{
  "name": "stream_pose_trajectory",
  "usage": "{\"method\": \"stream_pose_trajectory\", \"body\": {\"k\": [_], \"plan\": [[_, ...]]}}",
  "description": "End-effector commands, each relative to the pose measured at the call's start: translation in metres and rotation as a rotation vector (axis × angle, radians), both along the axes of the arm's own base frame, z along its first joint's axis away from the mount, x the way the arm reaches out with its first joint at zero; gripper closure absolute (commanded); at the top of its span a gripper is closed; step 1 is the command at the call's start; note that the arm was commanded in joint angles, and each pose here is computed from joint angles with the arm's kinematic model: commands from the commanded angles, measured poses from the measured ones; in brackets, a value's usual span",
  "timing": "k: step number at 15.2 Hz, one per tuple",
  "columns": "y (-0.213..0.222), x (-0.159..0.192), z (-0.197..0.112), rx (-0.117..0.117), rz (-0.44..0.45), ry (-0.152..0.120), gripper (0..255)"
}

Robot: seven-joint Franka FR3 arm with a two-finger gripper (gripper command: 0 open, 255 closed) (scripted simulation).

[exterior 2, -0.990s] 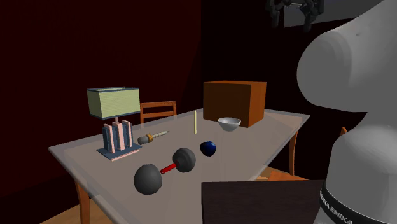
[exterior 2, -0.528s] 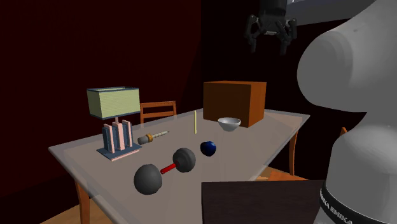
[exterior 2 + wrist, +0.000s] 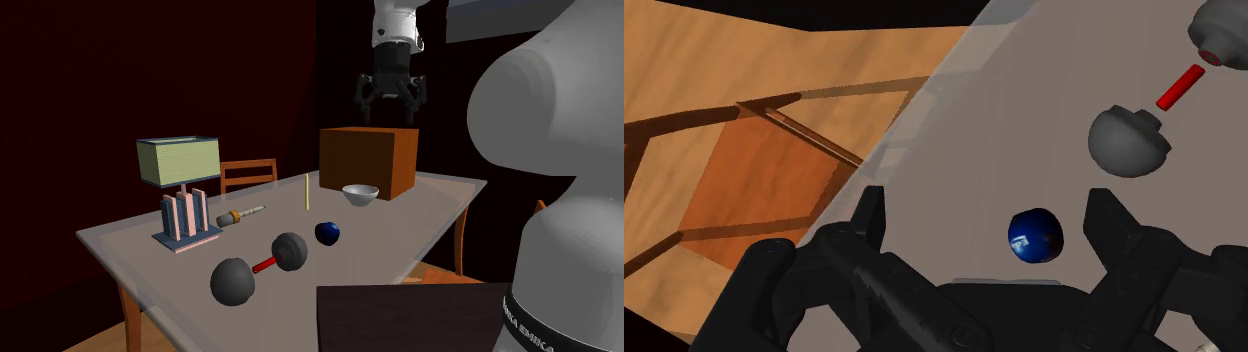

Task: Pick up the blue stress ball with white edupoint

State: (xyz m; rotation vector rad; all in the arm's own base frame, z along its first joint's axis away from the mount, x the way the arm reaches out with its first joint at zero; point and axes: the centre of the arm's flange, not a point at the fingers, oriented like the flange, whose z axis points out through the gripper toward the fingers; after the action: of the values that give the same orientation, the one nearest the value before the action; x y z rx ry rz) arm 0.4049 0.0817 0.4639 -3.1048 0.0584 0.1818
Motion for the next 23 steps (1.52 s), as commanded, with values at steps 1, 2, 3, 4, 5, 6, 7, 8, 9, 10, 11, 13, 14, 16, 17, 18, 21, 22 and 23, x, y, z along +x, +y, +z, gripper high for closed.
{"method": "stream_pose_trajectory", "body": {"k": [1, 2, 3, 4, 5, 6, 7, 8, 9, 10, 11, 13, 14, 16, 17, 18, 21, 22, 23], "plan": [[0.013, 0.015, -0.02, -0.008, -0.015, 0.007, 0], [0.019, 0.022, -0.03, -0.012, -0.022, 0.011, 0], [0.024, 0.03, -0.04, -0.017, -0.029, 0.015, 0], [0.029, 0.038, -0.05, -0.021, -0.037, 0.019, 0], [0.034, 0.046, -0.06, -0.025, -0.044, 0.023, 0], [0.039, 0.054, -0.07, -0.029, -0.051, 0.027, 0], [0.044, 0.061, -0.081, -0.034, -0.058, 0.031, 0], [0.048, 0.069, -0.091, -0.038, -0.065, 0.034, 0], [0.053, 0.077, -0.101, -0.042, -0.072, 0.038, 0], [0.058, 0.085, -0.112, -0.046, -0.079, 0.042, 0], [0.062, 0.093, -0.122, -0.051, -0.086, 0.046, 0], [0.071, 0.108, -0.143, -0.059, -0.1, 0.054, 0], [0.075, 0.116, -0.154, -0.063, -0.108, 0.058, 0], [0.083, 0.131, -0.175, -0.072, -0.122, 0.066, 0], [0.086, 0.139, -0.186, -0.076, -0.129, 0.07, 0], [0.09, 0.147, -0.197, -0.08, -0.136, 0.074, 0], [0.101, 0.17, -0.229, -0.093, -0.157, 0.085, 0], [0.104, 0.177, -0.24, -0.097, -0.164, 0.089, 0], [0.107, 0.185, -0.251, -0.102, -0.171, 0.093, 0]]}}
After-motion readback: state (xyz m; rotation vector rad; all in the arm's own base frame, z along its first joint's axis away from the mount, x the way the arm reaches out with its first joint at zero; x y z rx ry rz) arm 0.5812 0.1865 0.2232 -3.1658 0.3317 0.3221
